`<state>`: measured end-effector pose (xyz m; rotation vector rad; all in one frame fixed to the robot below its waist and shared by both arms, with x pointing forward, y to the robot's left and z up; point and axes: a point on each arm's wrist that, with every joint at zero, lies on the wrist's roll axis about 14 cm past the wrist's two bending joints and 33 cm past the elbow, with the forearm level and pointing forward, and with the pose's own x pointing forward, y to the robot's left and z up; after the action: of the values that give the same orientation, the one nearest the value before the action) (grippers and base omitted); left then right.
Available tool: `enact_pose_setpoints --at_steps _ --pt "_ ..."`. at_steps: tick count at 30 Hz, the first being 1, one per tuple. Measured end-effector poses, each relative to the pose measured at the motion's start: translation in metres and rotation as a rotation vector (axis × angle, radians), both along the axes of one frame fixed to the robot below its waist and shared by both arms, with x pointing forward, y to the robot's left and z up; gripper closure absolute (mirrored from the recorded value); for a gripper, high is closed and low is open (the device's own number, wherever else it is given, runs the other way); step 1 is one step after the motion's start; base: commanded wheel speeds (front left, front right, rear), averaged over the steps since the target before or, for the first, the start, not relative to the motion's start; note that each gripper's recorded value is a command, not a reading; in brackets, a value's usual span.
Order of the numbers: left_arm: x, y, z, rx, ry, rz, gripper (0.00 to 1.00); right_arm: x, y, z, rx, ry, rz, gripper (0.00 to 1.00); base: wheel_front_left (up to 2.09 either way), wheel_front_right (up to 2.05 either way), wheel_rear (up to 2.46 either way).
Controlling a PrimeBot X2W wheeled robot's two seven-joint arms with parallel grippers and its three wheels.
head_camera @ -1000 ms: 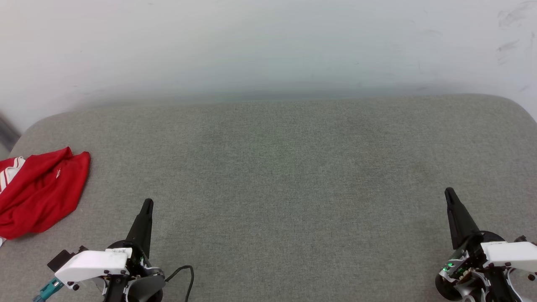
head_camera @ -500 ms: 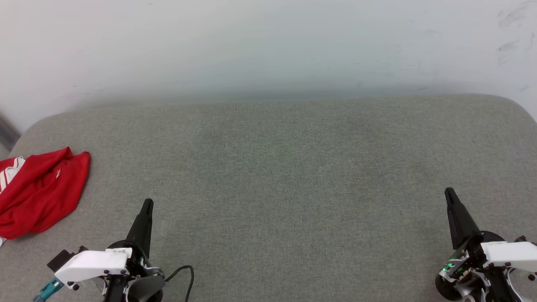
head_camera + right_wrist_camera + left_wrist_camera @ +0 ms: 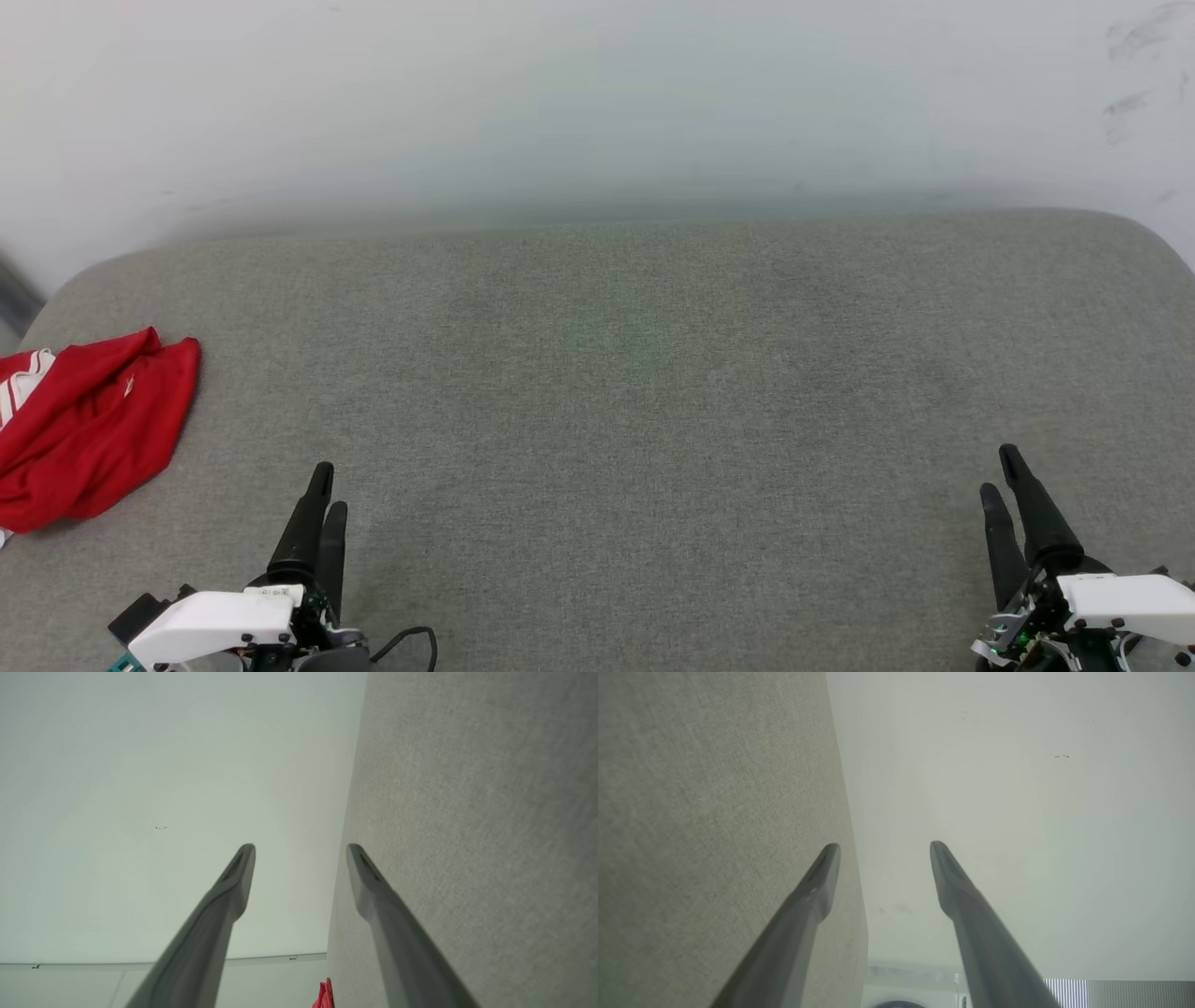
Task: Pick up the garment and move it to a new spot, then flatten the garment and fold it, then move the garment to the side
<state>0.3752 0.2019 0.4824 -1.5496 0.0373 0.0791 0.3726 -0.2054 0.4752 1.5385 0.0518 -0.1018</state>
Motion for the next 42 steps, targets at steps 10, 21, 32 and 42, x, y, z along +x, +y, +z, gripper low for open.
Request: enact_pose_setpoints --at_steps 10,21,32,42 --pt "0.0 0.01 0.009 0.162 -0.004 0.034 0.0 -0.001 -0.007 0.01 -0.187 -0.021 -0.018 0.0 0.0 0.0 0.0" --pt "-0.002 0.011 0.018 0.401 0.017 0.047 0.0 0.001 -0.006 0.031 -0.424 -0.073 -0.016 0.0 0.0 0.0 0.0" --pt "-0.006 0.007 0.018 0.64 0.05 0.047 0.0 -0.001 0.009 0.044 -0.678 -0.118 0.021 0.0 0.0 0.0 0.0" --pt "-0.009 0.004 0.021 0.823 0.054 0.05 0.0 -0.006 0.016 0.044 -0.853 -0.128 0.045 0.0 0.0 0.0 0.0"
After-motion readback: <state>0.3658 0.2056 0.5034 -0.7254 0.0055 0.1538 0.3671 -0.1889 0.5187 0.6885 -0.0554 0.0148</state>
